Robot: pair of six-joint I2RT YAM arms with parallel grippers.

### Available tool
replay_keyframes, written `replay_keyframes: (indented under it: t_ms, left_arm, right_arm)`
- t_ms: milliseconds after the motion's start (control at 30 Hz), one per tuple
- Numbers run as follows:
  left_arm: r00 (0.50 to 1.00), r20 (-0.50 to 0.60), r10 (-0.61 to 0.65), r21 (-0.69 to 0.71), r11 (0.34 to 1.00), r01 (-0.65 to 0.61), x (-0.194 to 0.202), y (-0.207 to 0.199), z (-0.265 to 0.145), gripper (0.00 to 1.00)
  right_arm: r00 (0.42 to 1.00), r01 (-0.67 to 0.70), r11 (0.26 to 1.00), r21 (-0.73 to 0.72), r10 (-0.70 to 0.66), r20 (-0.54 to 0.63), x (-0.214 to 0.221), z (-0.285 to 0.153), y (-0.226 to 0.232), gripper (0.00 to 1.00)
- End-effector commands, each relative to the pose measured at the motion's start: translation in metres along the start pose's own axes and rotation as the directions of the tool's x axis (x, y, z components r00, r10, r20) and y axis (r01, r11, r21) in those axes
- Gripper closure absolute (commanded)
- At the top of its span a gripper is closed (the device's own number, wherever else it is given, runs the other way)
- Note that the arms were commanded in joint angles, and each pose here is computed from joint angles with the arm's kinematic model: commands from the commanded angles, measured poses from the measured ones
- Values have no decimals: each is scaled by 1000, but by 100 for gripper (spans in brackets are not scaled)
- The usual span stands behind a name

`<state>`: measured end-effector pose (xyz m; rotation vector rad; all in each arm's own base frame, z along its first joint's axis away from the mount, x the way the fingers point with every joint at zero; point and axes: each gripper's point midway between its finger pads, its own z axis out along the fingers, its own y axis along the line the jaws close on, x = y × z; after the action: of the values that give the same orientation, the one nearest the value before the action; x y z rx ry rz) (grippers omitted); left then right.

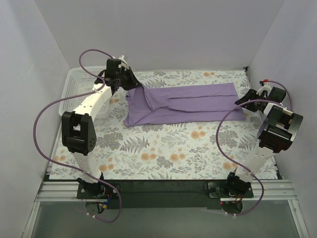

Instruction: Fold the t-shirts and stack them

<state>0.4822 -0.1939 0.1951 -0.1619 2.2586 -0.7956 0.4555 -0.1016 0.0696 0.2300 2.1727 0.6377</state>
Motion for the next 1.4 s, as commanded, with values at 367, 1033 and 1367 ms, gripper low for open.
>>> replay_keyframes:
  t_ms: [367, 1033, 1367]
  left_arm:
    - [995, 11, 103, 8, 995, -103, -26, 0, 20, 100]
    - [998, -1, 60, -64, 996, -60, -32, 24, 57, 89]
    - [984, 179, -20, -31, 999, 26, -107, 5, 47, 41]
  right_arm:
    - [995, 96, 987, -127, -94, 17, 10, -17, 32, 40]
    - [995, 100, 984, -146, -100, 3, 20, -21, 38, 39]
    - [987, 144, 974, -175, -155, -49, 41, -34, 55, 39]
